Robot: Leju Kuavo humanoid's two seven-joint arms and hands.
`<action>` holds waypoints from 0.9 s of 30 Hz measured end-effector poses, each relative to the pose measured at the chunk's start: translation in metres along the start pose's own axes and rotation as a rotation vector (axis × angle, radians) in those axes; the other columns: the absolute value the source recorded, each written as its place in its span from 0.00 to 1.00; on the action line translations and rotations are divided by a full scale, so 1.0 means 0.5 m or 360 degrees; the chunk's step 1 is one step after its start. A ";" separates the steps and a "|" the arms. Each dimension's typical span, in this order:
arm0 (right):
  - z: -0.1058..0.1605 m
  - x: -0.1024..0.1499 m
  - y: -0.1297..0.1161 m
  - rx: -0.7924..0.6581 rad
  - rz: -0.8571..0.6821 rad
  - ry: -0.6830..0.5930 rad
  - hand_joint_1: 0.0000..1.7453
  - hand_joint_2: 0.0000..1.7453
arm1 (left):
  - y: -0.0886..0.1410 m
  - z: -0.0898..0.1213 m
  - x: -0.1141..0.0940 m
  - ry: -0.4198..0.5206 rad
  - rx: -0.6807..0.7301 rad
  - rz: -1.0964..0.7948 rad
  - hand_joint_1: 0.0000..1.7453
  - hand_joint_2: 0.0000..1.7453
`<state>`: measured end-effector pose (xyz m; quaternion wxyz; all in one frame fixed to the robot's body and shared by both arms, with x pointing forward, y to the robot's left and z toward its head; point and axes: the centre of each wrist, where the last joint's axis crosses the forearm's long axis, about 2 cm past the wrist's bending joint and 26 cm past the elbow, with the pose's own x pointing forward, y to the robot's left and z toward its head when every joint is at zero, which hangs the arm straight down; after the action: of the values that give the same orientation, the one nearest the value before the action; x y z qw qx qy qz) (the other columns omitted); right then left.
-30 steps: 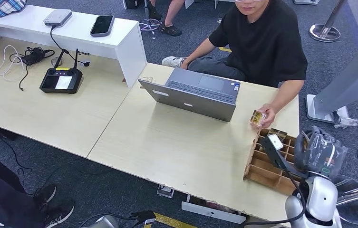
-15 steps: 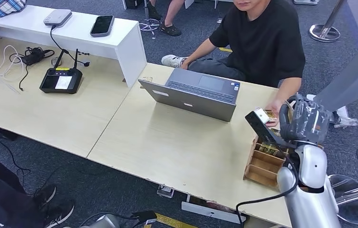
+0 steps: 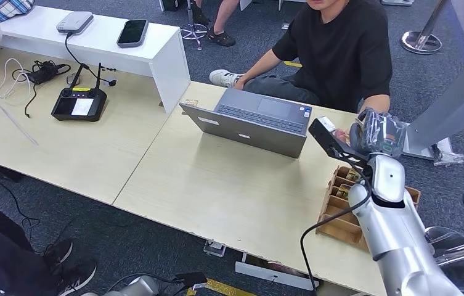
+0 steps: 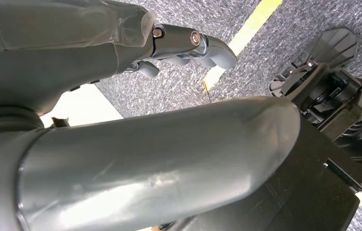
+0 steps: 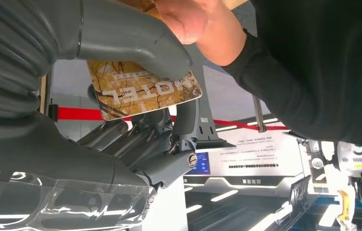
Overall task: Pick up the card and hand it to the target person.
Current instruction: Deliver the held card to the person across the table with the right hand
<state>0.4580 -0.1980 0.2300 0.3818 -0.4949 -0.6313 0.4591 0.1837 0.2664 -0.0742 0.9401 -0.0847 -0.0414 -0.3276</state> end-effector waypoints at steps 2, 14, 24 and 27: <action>0.000 -0.001 0.005 0.0028 0.0004 0.0008 0.81 1.00 | 0.000 0.000 0.001 -0.0002 0.0001 0.0002 0.00 0.00; 0.017 -0.003 0.041 0.0084 -0.0051 -0.0050 0.00 1.00 | 0.003 0.001 0.000 -0.0017 0.0017 0.0026 0.00 0.00; 0.040 -0.003 0.062 -0.0057 -0.0423 -0.0106 0.00 1.00 | 0.003 0.000 -0.005 -0.0039 0.0032 0.0035 0.00 0.00; 0.053 -0.006 0.068 -0.0160 -0.0613 -0.0127 0.00 1.00 | 0.003 -0.001 -0.010 -0.0038 0.0035 0.0043 0.00 0.00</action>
<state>0.4431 -0.2031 0.1899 0.4120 -0.3649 -0.7510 0.3648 0.1808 0.2704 -0.0758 0.9447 -0.0789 -0.0550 -0.3134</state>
